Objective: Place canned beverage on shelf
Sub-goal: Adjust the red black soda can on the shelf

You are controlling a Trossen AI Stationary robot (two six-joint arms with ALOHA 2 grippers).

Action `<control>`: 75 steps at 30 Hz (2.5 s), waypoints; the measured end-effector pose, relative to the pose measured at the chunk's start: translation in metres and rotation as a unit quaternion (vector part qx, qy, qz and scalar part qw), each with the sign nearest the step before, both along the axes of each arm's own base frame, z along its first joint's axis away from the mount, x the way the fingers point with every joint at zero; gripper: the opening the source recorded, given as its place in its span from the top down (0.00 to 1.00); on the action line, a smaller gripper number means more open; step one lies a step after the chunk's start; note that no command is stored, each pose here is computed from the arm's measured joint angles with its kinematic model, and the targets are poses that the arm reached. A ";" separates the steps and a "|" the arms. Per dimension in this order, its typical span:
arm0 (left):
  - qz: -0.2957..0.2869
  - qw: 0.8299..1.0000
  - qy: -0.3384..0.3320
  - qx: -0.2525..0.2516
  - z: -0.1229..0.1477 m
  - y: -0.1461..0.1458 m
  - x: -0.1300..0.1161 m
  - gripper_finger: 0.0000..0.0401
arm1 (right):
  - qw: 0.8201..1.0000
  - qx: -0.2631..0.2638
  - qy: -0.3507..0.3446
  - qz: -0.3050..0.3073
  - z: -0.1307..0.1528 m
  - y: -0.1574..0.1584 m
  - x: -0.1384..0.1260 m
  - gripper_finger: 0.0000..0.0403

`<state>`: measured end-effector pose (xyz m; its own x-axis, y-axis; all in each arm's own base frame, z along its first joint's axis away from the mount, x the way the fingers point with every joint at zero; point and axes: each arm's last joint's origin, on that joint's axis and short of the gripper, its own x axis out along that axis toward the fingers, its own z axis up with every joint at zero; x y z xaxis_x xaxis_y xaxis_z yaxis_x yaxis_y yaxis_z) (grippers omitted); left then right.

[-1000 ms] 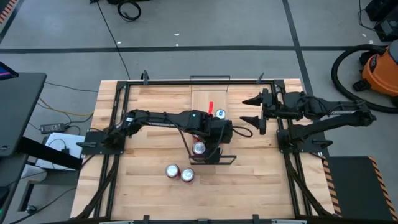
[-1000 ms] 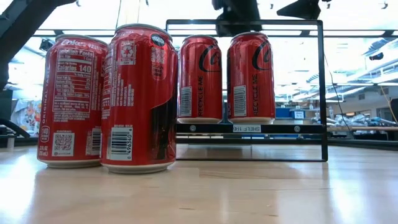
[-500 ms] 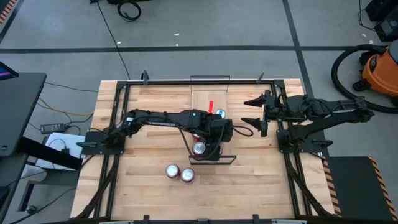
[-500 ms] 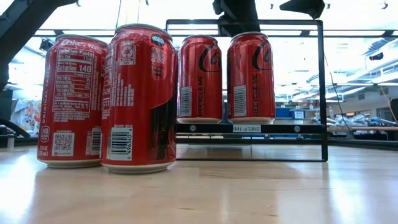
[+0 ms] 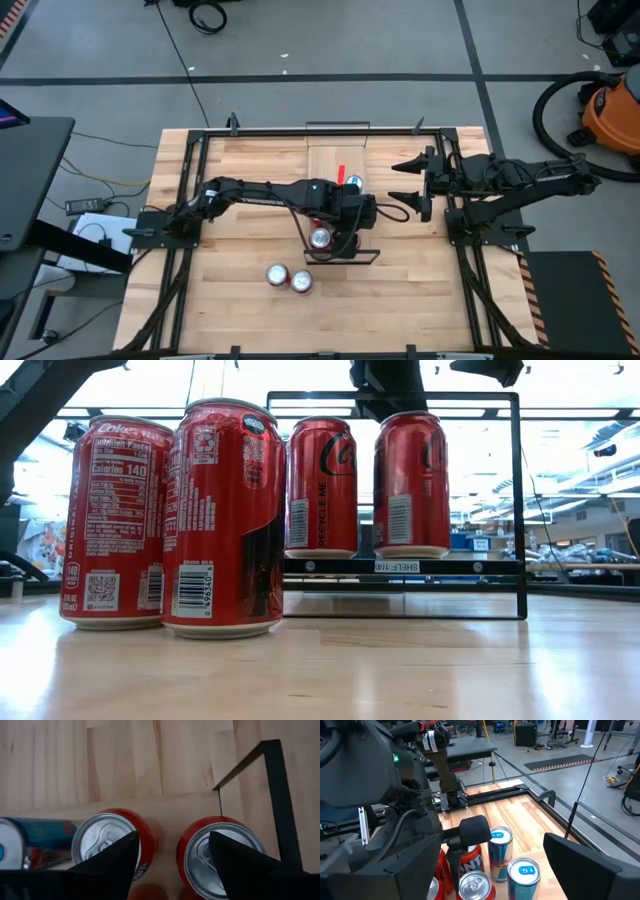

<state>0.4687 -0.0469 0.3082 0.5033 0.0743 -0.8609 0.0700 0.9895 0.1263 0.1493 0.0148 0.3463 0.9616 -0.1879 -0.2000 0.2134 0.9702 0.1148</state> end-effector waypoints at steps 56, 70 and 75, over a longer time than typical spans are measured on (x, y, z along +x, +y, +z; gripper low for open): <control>0.120 0.991 -0.062 0.015 0.033 -0.002 -0.020 0.37 | 0.956 0.082 0.280 0.039 -0.042 0.046 0.037 0.10; 0.109 0.990 -0.032 0.088 0.007 -0.031 -0.014 0.37 | 0.964 0.105 0.246 0.003 -0.079 0.058 0.030 0.10; 0.133 0.986 -0.027 0.098 0.000 -0.031 -0.013 0.37 | 0.964 0.114 0.239 0.009 -0.095 0.059 0.034 0.10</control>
